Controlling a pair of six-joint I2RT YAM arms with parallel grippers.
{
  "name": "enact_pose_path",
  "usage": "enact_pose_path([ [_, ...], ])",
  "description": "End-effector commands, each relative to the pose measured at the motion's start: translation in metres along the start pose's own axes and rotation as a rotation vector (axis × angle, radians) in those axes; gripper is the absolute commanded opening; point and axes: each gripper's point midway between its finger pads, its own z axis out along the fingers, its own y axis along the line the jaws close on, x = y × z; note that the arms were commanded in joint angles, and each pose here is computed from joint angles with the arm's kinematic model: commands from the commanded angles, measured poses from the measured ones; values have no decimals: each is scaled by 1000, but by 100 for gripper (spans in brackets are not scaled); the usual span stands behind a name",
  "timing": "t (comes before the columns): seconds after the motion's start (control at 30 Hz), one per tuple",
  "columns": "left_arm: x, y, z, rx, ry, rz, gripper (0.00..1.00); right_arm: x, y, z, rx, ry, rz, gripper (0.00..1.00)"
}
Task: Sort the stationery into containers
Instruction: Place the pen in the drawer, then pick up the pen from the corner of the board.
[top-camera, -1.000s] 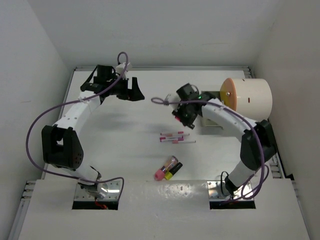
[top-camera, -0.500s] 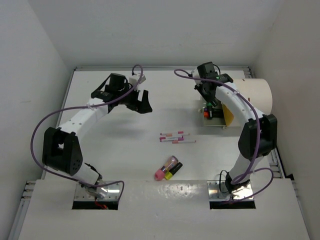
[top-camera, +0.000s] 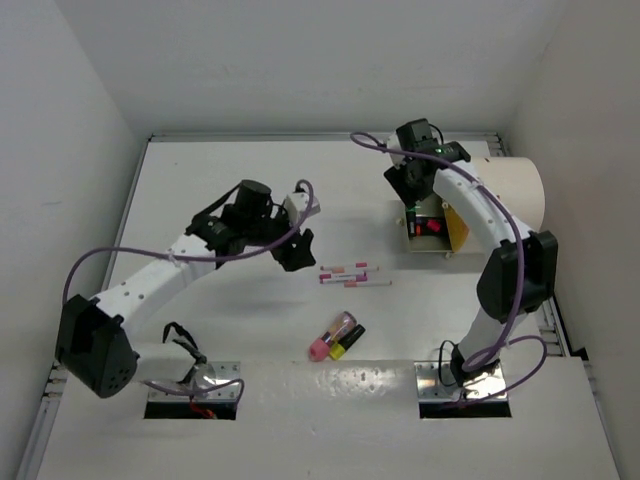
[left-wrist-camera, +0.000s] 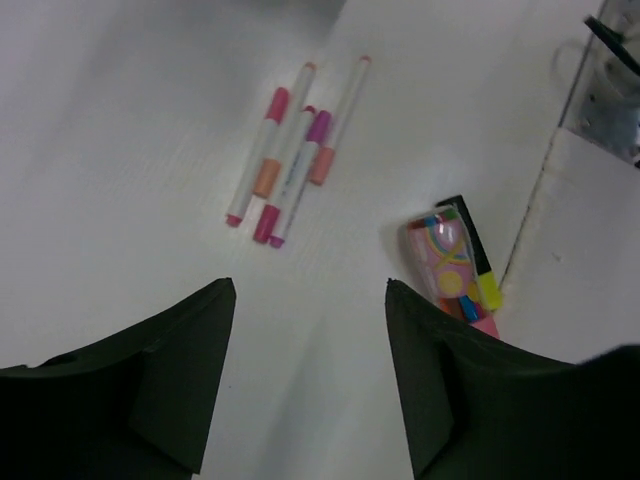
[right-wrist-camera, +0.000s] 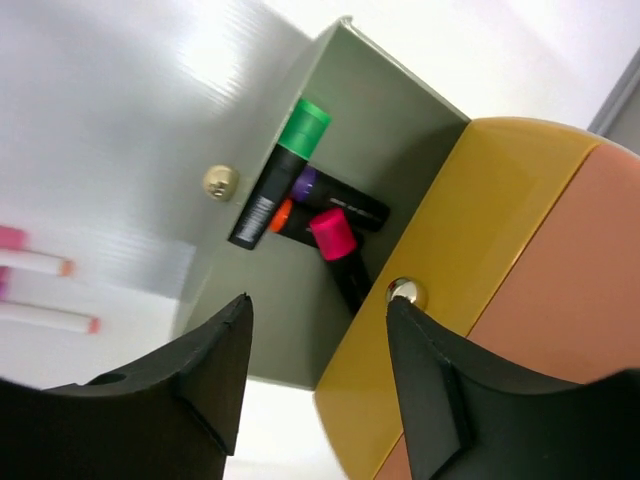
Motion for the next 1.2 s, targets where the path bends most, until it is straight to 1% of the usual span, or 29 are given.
enact_pose_path([
  [0.0, 0, -37, -5, 88, -31, 191, 66, -30, -4, -57, -60, -168, 110, 55],
  [0.03, 2, -59, -3, 138, -30, 244, 56, -32, 3, -64, -119, -190, 133, 53],
  [0.07, 10, -69, 0, 161, -11, 265, 51, -27, 11, -72, -180, -187, 164, 52],
  [0.1, 17, -90, 5, 206, 11, 325, 42, -23, 12, -83, -217, -213, 199, 50],
  [0.13, 22, -101, 8, 230, 29, 350, 39, -22, 22, -91, -284, -237, 219, 48],
  [0.2, 34, -121, 17, 260, 74, 421, 36, -14, 27, -104, -315, -261, 228, 47],
  [0.23, 38, -125, 22, 259, 92, 440, 36, -11, 29, -108, -330, -266, 228, 47],
  [0.27, 49, -130, 33, 262, 142, 439, 36, -8, 30, -110, -334, -259, 229, 47],
  [0.3, 52, -125, 39, 231, 179, 438, 35, -6, 28, -114, -330, -261, 232, 47],
  [0.33, 64, -126, 50, 241, 274, 416, 30, -2, 27, -114, -326, -250, 235, 47],
  [0.37, 70, -125, 56, 248, 328, 401, 28, -1, 25, -114, -322, -249, 239, 48],
  [0.4, 71, -128, 61, 275, 357, 386, 25, 2, 20, -115, -310, -250, 246, 48],
  [0.47, 81, -127, 72, 311, 423, 374, 24, 8, 15, -112, -298, -238, 261, 48],
  [0.57, 74, -135, 82, 339, 418, 440, 25, 12, 9, -109, -293, -227, 281, 48],
  [0.6, 74, -136, 83, 347, 422, 450, 25, 13, 8, -109, -291, -225, 284, 48],
  [0.63, 81, -136, 85, 364, 456, 454, 25, 13, 7, -108, -287, -224, 285, 48],
  [0.7, 80, -141, 86, 412, 456, 448, 24, 14, 7, -105, -290, -212, 285, 47],
  [0.8, 82, -143, 86, 482, 465, 462, 21, 12, 5, -105, -294, -211, 283, 47],
  [0.87, 83, -147, 87, 516, 457, 503, 16, 12, 6, -101, -301, -195, 276, 47],
  [0.9, 83, -152, 87, 529, 452, 540, 12, 11, 5, -101, -300, -194, 278, 47],
  [1.0, 80, -159, 87, 530, 446, 614, 5, 9, 4, -100, -301, -190, 276, 47],
  [1.1, 84, -163, 87, 556, 468, 654, 0, 7, 2, -99, -299, -194, 276, 47],
  [1.17, 85, -167, 86, 581, 468, 660, 0, 6, 1, -98, -297, -192, 277, 47],
])
